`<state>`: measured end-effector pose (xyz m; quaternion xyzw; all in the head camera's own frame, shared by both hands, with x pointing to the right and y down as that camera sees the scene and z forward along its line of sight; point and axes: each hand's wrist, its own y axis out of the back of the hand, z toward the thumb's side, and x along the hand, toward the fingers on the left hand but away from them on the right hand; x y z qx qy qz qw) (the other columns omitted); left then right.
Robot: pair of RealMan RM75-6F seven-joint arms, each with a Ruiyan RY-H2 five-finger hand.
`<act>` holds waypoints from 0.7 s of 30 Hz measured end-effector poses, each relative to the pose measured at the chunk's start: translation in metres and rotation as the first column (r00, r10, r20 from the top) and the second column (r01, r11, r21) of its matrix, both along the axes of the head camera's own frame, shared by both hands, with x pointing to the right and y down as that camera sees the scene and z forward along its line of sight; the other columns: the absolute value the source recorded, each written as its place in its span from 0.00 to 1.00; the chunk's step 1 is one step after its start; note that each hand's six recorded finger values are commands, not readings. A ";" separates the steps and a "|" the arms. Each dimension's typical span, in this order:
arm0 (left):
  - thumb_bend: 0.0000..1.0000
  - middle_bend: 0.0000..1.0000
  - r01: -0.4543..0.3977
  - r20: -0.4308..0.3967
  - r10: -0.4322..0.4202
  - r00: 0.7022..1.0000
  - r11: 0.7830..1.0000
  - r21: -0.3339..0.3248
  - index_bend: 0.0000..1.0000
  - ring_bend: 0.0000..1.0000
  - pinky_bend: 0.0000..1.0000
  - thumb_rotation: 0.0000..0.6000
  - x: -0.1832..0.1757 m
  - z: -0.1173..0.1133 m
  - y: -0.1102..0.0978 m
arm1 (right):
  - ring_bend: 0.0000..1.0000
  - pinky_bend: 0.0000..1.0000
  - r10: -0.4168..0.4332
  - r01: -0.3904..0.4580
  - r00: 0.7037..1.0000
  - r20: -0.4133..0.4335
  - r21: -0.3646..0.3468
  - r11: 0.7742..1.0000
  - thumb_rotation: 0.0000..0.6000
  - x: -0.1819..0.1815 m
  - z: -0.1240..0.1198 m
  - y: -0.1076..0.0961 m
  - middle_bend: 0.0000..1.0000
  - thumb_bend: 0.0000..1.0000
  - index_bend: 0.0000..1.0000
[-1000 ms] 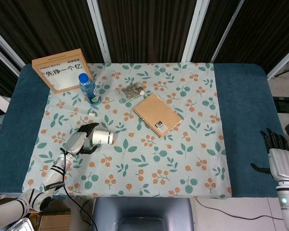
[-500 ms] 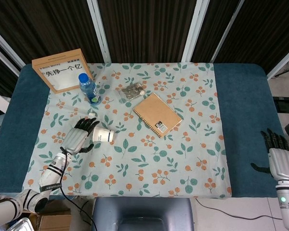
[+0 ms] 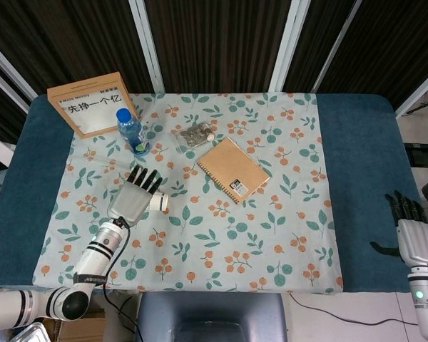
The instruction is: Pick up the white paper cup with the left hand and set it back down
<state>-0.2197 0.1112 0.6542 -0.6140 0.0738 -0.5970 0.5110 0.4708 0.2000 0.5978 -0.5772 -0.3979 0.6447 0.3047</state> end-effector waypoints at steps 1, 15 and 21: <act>0.30 0.00 0.013 0.028 -0.012 1.000 1.000 -0.021 0.00 0.00 0.00 1.00 0.004 0.003 0.001 | 0.00 0.00 0.001 -0.001 1.000 0.001 0.003 1.000 1.00 0.000 -0.001 0.000 0.00 0.07 0.00; 0.30 0.00 0.078 0.169 -0.062 0.984 0.993 -0.088 0.00 0.00 0.00 1.00 0.059 0.033 -0.001 | 0.00 0.00 0.008 -0.008 1.000 0.010 0.003 1.000 1.00 0.003 0.001 0.003 0.00 0.07 0.00; 0.30 0.00 0.079 0.165 -0.062 0.984 0.992 -0.098 0.00 0.00 0.00 1.00 0.063 0.039 -0.004 | 0.00 0.00 -0.001 0.001 1.000 -0.009 0.016 1.000 1.00 0.005 0.001 0.002 0.00 0.07 0.00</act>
